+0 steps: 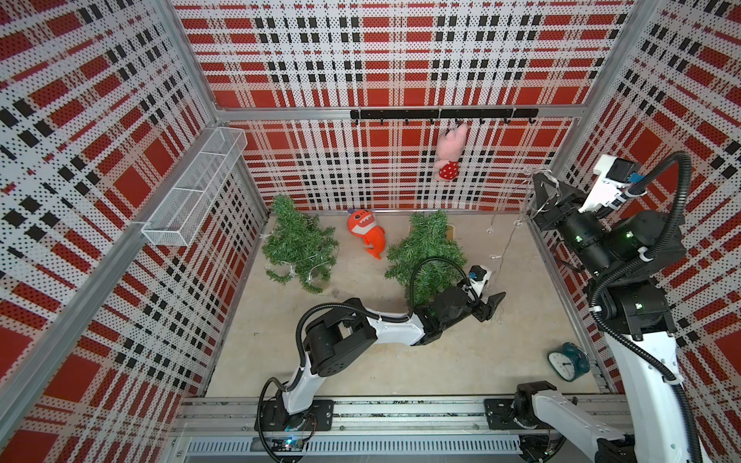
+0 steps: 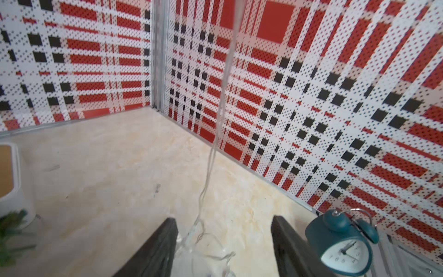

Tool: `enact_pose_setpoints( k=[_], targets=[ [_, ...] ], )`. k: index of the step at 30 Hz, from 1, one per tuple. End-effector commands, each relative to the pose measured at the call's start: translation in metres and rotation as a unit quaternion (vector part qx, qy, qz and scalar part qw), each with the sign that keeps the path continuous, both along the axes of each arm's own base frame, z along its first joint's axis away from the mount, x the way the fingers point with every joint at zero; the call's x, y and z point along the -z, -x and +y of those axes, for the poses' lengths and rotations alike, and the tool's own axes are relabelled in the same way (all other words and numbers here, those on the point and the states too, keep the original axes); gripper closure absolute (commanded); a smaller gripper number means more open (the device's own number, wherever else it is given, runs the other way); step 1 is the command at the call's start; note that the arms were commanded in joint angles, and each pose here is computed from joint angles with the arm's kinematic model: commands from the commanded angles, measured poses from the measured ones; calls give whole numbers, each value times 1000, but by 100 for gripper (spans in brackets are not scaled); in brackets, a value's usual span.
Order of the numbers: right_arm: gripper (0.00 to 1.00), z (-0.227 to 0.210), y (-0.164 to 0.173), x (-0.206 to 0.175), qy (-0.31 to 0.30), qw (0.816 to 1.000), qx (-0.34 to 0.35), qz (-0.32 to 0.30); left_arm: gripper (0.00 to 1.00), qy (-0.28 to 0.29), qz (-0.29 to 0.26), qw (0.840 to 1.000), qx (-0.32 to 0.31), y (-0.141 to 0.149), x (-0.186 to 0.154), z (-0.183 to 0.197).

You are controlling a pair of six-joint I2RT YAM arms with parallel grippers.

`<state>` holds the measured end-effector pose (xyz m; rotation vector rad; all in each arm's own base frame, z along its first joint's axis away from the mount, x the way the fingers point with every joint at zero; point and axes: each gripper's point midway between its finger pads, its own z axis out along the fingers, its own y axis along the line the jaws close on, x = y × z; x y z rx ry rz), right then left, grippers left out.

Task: Wrap string light around the christmas tree
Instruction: Pick up the light string from the center of the board.

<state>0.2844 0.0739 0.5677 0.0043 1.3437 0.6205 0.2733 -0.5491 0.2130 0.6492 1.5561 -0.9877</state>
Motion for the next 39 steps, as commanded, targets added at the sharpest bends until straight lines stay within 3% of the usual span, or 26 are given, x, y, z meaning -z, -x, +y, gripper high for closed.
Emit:
enact_pose_setpoints(
  k=[1,3,5,8,14,20,22,24,28,30,35,39],
  targets=[
    [100,0,10,-14,-5,1000,-5,-16,42,19,-11,1000,-2,-13,-8,-7],
    [100,0,11,-15,-7,1000,-6,-18,56,24,-15,1000,1,-18,-11,-12],
    [100,-1,10,-15,-7,1000,-4,-18,80,33,-25,999,23,-15,-23,-18],
    [100,-7,9,-15,-4,1000,14,-20,99,39,-56,996,54,5,-49,-19],
    [100,-17,2,-12,-8,999,35,-26,100,73,-115,988,76,49,-128,17],
    [100,-23,-14,1,-10,999,44,-7,100,80,-136,983,93,89,-173,61],
    [100,-22,-18,6,-9,999,41,-2,100,56,-131,987,75,86,-167,64],
    [100,-21,-18,7,-14,999,35,-2,91,35,-113,990,71,78,-144,62],
    [100,-19,-14,1,-15,999,28,-8,57,14,-74,995,67,63,-91,46],
    [100,-18,-11,-1,-14,1000,26,-8,45,-2,-66,996,63,58,-70,34],
    [100,-15,-5,0,-16,1000,16,-8,33,-24,-33,999,21,30,-27,13],
    [100,-16,2,-3,-17,1000,14,-15,31,-22,-14,1000,2,10,-16,-1]
  ],
)
